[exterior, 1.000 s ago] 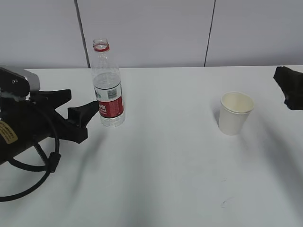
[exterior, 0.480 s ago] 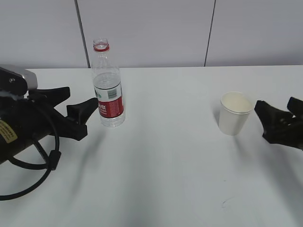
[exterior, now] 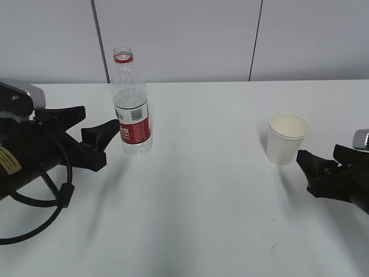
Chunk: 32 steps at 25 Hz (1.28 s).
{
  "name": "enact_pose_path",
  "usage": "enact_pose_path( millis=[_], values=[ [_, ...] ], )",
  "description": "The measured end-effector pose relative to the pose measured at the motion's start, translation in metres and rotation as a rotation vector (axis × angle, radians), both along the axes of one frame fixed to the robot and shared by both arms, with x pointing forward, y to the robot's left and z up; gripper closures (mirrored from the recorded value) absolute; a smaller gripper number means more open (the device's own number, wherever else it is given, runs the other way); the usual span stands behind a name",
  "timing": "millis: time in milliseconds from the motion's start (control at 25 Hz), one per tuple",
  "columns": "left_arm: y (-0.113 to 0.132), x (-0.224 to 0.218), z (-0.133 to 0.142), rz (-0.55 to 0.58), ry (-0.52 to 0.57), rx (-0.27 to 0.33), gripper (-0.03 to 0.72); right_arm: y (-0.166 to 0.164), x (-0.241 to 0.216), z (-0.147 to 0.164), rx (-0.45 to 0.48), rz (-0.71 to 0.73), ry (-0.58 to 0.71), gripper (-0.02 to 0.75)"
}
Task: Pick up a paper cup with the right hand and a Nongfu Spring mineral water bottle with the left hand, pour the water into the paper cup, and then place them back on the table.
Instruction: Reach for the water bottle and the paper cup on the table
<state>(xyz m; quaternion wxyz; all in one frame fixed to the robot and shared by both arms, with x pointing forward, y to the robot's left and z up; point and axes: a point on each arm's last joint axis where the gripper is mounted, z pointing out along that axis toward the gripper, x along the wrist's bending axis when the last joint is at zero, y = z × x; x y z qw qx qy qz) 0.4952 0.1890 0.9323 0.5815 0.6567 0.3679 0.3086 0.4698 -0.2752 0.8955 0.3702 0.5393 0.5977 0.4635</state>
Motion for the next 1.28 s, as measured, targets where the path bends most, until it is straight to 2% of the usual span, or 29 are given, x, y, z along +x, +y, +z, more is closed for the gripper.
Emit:
enact_pose_path(
  millis=[240, 1280],
  values=[
    [0.0, 0.0, 0.0, 0.0, 0.0, 0.0, 0.186, 0.003, 0.006, -0.015, -0.004, 0.032, 0.051, 0.15],
    [0.0, 0.0, 0.0, 0.0, 0.0, 0.0, 0.186, 0.006, 0.069, -0.038, -0.001, 0.017, 0.006, 0.123]
  ],
)
